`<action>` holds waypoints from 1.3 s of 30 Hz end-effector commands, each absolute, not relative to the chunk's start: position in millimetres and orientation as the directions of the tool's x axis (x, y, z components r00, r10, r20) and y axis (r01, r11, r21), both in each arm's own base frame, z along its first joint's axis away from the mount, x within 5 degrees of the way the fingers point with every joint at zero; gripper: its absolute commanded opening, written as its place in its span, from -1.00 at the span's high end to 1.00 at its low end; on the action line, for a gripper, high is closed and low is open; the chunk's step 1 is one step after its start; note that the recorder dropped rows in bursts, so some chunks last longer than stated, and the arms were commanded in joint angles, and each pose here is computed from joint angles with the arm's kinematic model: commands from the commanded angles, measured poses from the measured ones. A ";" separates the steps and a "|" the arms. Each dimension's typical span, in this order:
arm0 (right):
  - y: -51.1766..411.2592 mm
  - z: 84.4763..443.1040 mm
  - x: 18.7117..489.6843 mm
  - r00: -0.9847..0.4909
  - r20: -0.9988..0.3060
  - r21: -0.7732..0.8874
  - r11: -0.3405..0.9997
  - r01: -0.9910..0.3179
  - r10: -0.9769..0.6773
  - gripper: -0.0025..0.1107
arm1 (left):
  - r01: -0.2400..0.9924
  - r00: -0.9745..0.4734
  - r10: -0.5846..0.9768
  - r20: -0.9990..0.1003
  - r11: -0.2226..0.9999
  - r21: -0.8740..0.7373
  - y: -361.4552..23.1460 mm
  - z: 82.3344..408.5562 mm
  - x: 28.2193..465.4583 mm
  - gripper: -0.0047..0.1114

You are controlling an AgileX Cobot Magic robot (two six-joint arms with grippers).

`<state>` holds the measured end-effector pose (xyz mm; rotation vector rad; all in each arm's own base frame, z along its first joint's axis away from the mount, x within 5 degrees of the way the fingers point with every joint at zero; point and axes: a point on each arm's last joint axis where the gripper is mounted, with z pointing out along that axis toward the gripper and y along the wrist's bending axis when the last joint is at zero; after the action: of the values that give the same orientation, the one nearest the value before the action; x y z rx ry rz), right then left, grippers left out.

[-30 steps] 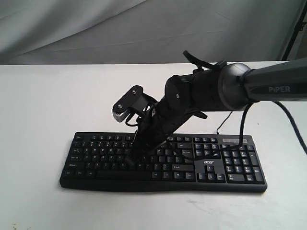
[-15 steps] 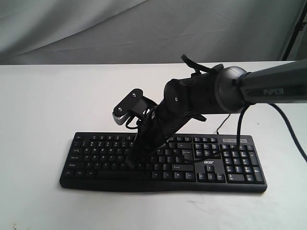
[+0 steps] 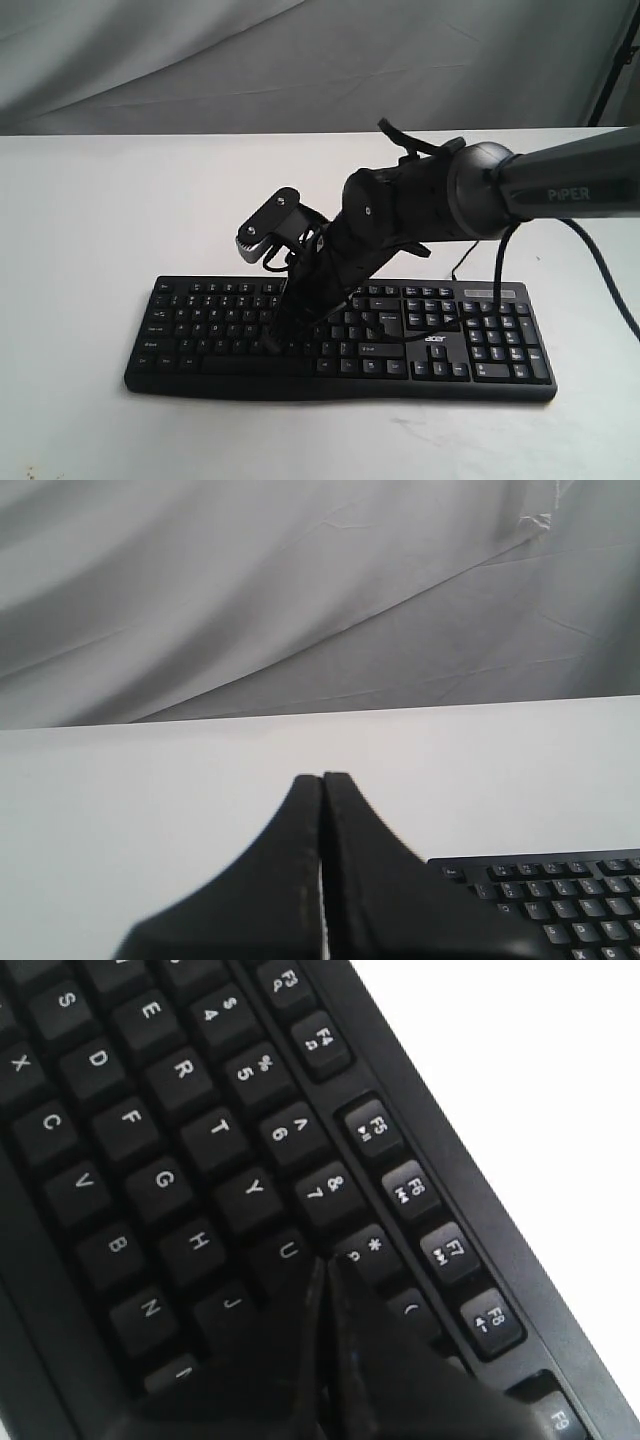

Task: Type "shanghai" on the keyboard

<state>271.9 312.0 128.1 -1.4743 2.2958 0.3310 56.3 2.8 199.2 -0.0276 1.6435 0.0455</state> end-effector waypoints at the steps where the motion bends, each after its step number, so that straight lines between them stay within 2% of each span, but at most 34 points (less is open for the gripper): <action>1: 308.5 123.4 273.8 -0.390 -0.442 -0.005 0.436 -0.900 -0.808 0.96 | -0.039 -0.066 0.008 -0.998 0.999 0.010 2.4 199.3 56.2 0.92; 8: 308.5 123.5 273.8 -0.389 -0.442 -0.005 0.436 -0.900 -0.808 0.96 | -0.039 -0.066 0.008 -0.998 0.999 0.010 2.4 199.3 56.2 0.92; 11: 308.6 137.4 273.8 -0.377 -0.470 -0.016 0.434 -0.901 -0.798 0.96 | -0.039 -0.066 0.008 -0.998 0.999 0.010 2.4 199.3 56.2 0.92; 14: 304.0 174.8 270.8 -0.327 -0.520 -0.061 0.416 -0.907 -0.789 0.96 | -0.039 -0.066 0.008 -0.998 0.999 0.010 2.4 199.3 56.2 0.92; 17: 295.1 197.6 263.1 -0.322 -0.543 -0.070 0.425 -0.903 -0.775 0.96 | -0.039 -0.066 0.008 -0.998 0.999 0.010 2.4 199.3 56.2 0.92; 19: 281.8 216.5 251.3 -0.311 -0.584 -0.086 0.438 -0.895 -0.750 0.96 | -0.039 -0.066 0.008 -0.998 0.999 0.010 2.4 199.3 56.2 0.92; 22: 247.4 266.2 222.4 -0.217 -0.696 -0.170 0.450 -0.877 -0.684 0.96 | -0.039 -0.066 0.008 -0.998 0.999 0.010 2.4 199.3 56.2 0.92; 28: 201.5 342.6 176.3 -0.136 -0.833 -0.177 0.491 -0.853 -0.537 0.96 | -0.039 -0.066 0.008 -0.998 0.999 0.010 2.4 199.3 56.2 0.92; 33: 185.0 371.3 161.9 -0.060 -0.889 -0.207 0.515 -0.832 -0.454 0.96 | -0.039 -0.066 0.008 -0.998 0.999 0.010 2.4 199.3 56.2 0.92; 36: 174.4 396.4 156.6 0.067 -0.935 -0.266 0.567 -0.779 -0.347 0.96 | -0.039 -0.066 0.008 -0.998 0.999 0.010 2.4 199.3 56.2 0.92; 39: 162.6 408.9 150.8 0.105 -0.947 -0.276 0.597 -0.754 -0.305 0.96 | -0.039 -0.066 0.008 -0.998 0.999 0.010 2.4 199.3 56.2 0.92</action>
<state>153.5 173.8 397.7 -1.0073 1.5363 0.4343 56.3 2.8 199.2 -0.0276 1.6435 0.0455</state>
